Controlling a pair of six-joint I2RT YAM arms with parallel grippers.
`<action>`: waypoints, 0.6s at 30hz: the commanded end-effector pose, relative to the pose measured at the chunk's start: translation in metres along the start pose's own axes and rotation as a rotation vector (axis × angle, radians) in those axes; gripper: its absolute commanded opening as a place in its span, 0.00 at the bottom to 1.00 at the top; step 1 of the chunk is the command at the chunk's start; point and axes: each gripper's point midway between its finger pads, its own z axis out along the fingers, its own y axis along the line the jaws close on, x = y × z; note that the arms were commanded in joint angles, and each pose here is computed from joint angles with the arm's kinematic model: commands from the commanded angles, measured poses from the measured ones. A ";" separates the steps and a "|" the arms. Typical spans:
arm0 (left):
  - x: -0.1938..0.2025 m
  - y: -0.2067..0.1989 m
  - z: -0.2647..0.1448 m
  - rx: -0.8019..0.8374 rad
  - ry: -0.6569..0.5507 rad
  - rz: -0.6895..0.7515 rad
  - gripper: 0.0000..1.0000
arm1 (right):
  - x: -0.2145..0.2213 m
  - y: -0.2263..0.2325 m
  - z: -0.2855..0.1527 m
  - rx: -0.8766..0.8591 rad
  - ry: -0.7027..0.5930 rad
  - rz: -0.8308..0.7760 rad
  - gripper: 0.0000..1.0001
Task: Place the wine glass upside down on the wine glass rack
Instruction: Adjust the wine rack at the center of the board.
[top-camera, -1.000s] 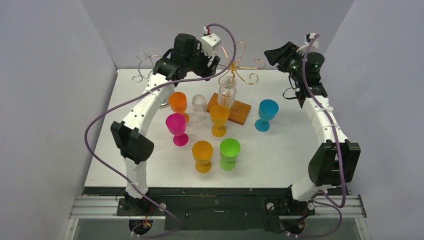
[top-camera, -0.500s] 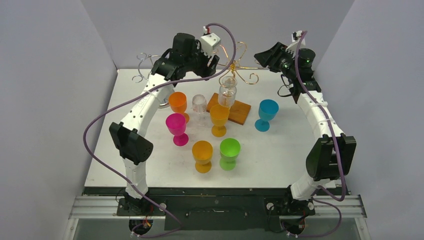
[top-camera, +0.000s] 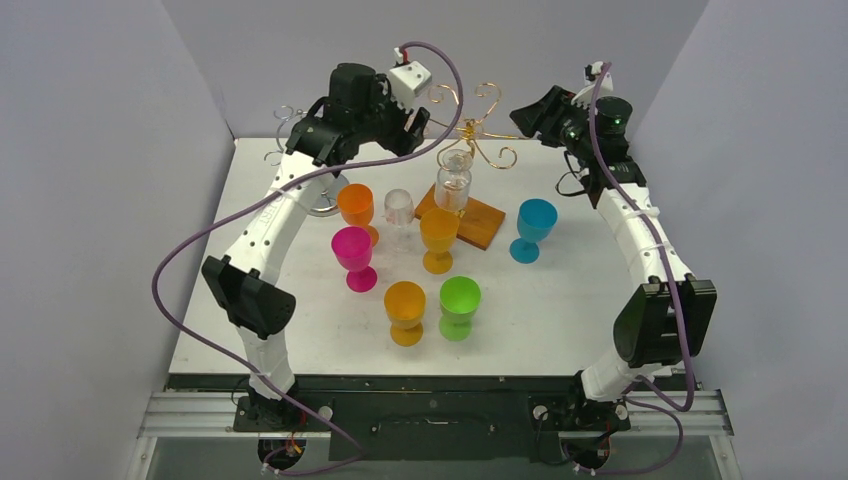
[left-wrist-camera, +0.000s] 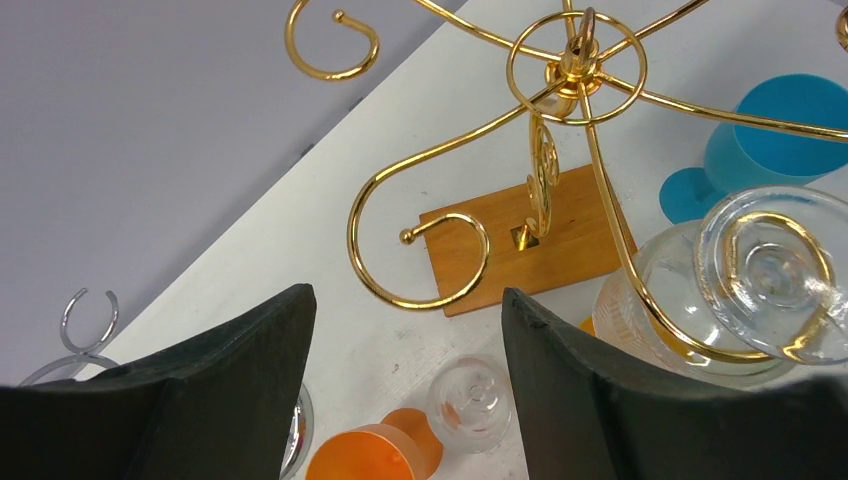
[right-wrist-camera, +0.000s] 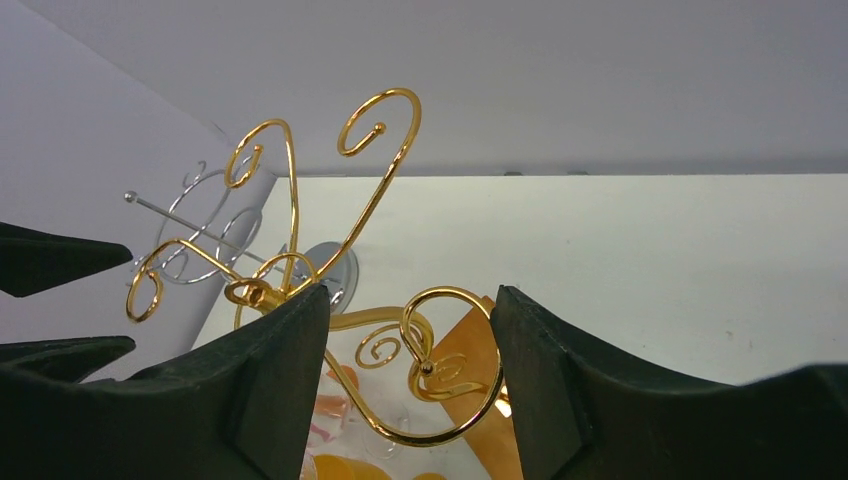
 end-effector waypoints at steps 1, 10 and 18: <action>-0.017 0.009 -0.019 -0.023 -0.056 0.028 0.64 | 0.001 -0.012 -0.017 0.096 0.028 -0.018 0.58; -0.014 0.013 -0.008 -0.024 -0.047 0.023 0.61 | -0.006 -0.018 -0.026 0.159 0.006 -0.047 0.55; -0.023 0.014 -0.001 -0.004 -0.061 0.014 0.54 | -0.010 -0.012 -0.028 0.105 -0.028 0.007 0.51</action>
